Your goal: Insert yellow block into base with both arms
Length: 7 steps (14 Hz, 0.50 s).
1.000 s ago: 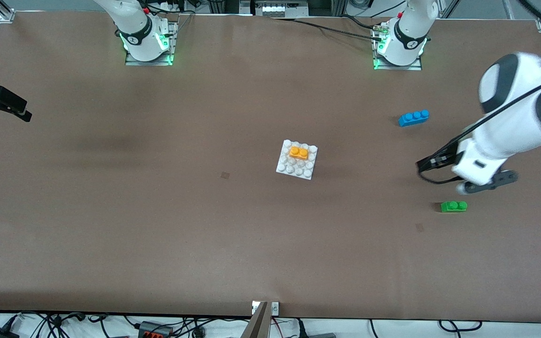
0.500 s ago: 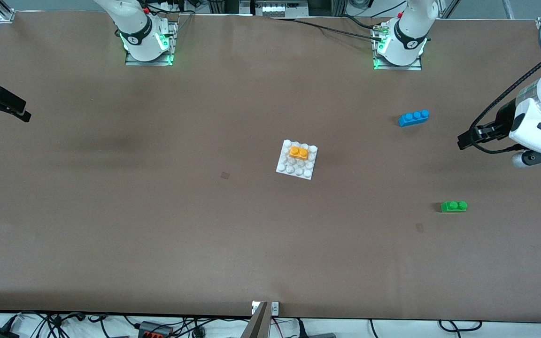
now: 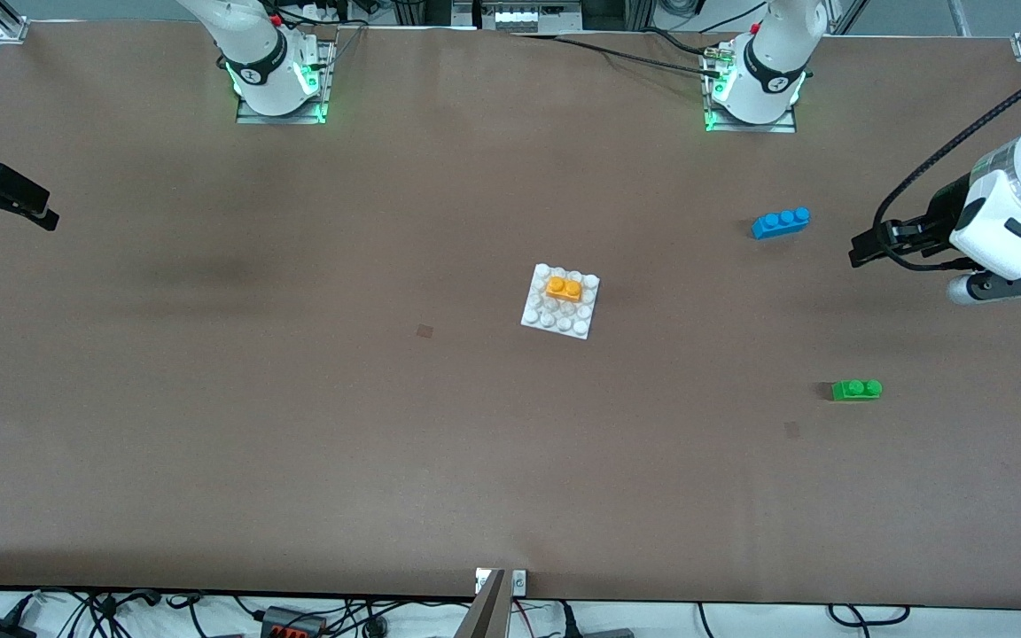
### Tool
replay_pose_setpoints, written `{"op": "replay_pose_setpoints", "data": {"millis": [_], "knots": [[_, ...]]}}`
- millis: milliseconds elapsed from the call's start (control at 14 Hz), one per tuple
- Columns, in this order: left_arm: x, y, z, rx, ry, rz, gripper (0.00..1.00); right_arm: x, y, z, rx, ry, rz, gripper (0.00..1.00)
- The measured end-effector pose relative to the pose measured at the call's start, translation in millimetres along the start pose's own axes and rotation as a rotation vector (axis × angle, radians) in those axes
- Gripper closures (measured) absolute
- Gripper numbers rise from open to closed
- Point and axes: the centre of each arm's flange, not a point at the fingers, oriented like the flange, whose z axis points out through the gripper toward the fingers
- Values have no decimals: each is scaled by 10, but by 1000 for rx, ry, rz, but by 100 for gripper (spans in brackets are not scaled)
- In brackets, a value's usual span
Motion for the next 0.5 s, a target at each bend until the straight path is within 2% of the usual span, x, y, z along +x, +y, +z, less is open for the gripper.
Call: {"op": "replay_pose_setpoints", "data": {"millis": [214,286,500], "knots": [[14,-68,-11,50,6,253,0,0,4,-4,0,1,1,0],[9,-62,-34,49,11,243,0,0,5,-4,0,1,1,0],[-53,24,-123,-11,18,51,0,1,6,-4,0,1,1,0]]}}
